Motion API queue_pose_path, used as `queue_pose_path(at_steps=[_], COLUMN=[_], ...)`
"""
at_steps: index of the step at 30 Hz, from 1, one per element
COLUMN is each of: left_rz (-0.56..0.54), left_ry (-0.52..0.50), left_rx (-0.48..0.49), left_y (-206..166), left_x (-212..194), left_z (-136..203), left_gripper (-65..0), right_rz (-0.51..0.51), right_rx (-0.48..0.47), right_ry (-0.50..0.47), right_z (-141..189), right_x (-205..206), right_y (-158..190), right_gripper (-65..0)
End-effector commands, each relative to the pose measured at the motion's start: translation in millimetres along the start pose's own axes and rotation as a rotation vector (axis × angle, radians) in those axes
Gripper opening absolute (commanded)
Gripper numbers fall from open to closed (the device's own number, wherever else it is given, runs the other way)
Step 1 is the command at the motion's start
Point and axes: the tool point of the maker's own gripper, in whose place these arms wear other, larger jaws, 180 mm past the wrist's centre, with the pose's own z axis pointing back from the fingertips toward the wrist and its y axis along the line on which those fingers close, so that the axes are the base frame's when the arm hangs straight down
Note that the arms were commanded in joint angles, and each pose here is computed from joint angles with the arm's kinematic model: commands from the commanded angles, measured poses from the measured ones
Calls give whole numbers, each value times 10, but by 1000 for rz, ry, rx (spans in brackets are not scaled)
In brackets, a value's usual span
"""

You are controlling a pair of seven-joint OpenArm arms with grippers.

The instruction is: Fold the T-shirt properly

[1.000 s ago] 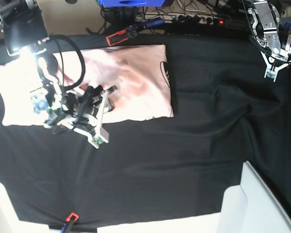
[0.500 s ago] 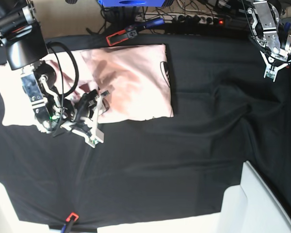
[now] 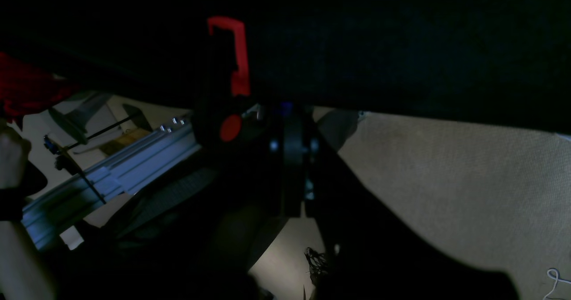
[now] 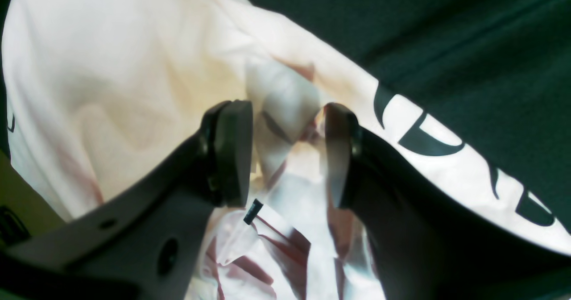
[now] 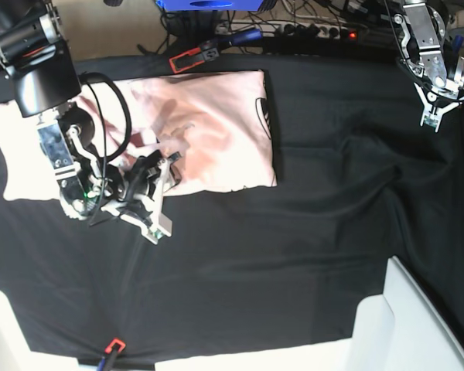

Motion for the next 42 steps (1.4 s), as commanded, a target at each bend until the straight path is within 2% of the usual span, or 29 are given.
queue_pose_path(at_steps=[1,5,28,34,42], left_rz=[-1,0,1,1,1], left_ry=[-3,-4,-5,-5,-5], left_rx=[41,42,42,43,43], left_y=[147,149,152,159,159], left_x=[11,17,24,24,24], left_z=[21,21,22,21,21], left_gripper=[-650,-650,-650,-650,-650], right_rz=[15,12,28,2,6], right_rx=[-4,-5,-65,-86,-118], right_ry=[-50,-50,-51,-16,-15], right_z=[69,70,202,176,260], right_x=[191,188,294,245,263], right_y=[-35,-43,-318,-503,-657], right_gripper=[-431,-650,-649,-649,-649])
